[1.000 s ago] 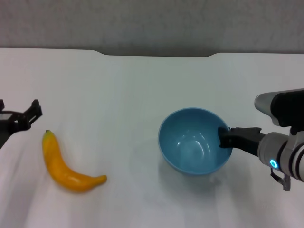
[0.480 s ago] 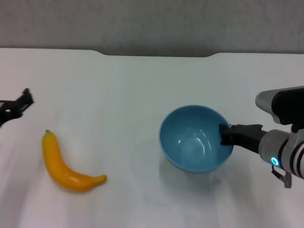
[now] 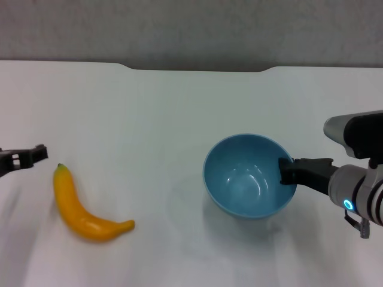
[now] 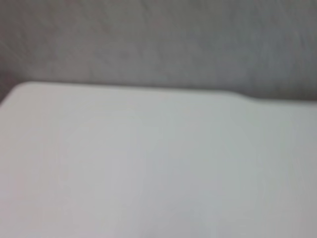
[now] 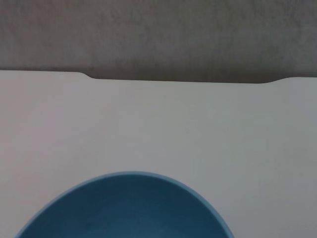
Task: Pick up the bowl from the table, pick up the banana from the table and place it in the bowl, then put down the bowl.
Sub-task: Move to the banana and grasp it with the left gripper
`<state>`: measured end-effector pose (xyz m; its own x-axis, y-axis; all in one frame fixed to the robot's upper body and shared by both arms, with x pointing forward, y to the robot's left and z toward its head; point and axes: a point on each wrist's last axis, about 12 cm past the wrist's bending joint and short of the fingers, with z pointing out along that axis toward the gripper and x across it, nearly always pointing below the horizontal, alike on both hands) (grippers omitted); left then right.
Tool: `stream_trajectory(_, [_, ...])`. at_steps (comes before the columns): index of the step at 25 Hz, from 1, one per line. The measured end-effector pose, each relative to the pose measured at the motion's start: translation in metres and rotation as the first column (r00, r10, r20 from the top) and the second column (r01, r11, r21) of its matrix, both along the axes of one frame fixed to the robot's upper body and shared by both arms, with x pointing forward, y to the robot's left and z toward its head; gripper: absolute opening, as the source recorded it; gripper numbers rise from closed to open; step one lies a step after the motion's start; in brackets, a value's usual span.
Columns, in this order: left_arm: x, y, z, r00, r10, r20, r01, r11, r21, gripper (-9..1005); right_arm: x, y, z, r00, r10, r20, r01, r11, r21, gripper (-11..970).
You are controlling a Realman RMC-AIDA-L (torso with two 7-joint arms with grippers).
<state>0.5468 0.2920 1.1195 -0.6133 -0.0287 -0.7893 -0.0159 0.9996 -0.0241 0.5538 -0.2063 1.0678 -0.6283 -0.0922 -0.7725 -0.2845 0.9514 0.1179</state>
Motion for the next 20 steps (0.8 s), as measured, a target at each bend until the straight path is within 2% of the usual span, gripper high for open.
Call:
stream_trajectory(7, [-0.006,-0.022,0.011,0.999,-0.026,-0.036,0.03,0.994,0.109,895,0.0,0.001,0.0,1.0,0.002,-0.001,-0.002,1.0,-0.001,34])
stream_trajectory(8, [-0.008,-0.026,0.009,0.997,-0.028,-0.068,0.036,0.992,0.124,895,0.0,0.001,0.0,1.0,0.003,-0.002,-0.003,1.0,-0.001,34])
stream_trajectory(13, [-0.006,-0.032,0.005,0.99,-0.028,-0.137,0.046,0.99,0.13,896,0.0,0.002,-0.001,1.0,0.006,-0.002,-0.007,1.0,-0.002,34])
stream_trajectory(20, [-0.005,-0.034,-0.001,0.988,-0.022,-0.152,0.039,0.993,0.111,897,0.001,0.004,0.001,1.0,0.013,0.003,-0.013,1.0,-0.002,35])
